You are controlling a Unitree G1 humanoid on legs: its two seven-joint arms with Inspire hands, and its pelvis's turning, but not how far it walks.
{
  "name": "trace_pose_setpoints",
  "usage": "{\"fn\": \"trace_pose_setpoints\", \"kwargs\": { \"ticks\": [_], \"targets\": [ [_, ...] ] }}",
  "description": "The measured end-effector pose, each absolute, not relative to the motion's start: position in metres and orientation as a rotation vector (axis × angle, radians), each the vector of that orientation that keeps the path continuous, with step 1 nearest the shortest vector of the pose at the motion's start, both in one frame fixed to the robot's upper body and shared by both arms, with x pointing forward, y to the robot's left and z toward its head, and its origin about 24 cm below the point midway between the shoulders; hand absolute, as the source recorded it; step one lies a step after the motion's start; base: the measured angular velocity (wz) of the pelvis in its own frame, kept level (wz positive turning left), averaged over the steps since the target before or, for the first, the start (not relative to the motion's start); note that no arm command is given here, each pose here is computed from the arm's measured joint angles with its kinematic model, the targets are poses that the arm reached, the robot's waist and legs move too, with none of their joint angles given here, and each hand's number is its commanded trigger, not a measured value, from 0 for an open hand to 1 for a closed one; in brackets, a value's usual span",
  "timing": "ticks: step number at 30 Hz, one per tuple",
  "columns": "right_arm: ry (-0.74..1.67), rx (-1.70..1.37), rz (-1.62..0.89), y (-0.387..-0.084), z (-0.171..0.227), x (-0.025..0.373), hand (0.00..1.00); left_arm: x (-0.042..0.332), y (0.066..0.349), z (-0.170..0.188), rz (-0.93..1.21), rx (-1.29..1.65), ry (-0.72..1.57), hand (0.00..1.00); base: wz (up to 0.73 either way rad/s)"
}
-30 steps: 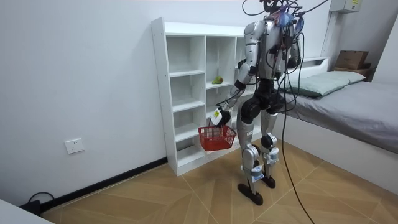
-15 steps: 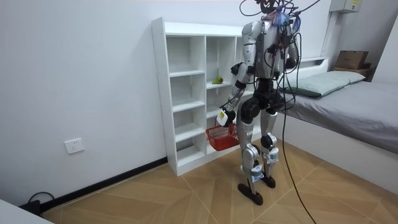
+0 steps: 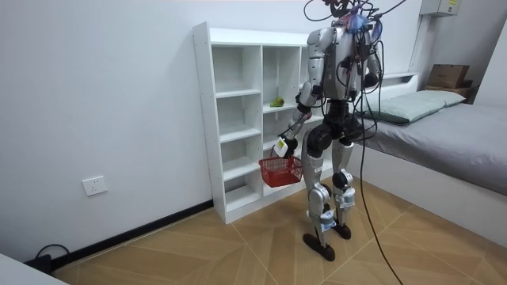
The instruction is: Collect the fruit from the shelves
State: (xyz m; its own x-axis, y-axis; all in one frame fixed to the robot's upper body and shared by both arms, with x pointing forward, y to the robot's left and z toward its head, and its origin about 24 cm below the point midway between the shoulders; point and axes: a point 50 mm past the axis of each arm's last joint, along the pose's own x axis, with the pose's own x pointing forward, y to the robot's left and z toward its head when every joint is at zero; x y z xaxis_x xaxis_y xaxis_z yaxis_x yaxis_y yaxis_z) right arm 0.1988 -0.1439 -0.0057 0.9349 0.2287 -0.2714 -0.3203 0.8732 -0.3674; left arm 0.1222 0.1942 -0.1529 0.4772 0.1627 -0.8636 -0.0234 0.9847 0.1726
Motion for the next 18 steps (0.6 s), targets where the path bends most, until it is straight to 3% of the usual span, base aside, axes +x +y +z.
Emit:
{"fn": "trace_pose_setpoints", "kwargs": {
  "ticks": [12,18],
  "targets": [
    [0.472,-0.424,0.325,-0.141,-0.058,0.18,1.0,0.128,0.187,-0.153,0.105,0.115,1.068,1.0,0.01],
    [0.495,-0.454,0.35,-0.139,-0.065,0.177,1.0,0.132,0.185,-0.152,0.09,0.11,1.055,1.0,0.04]
  ]
}}
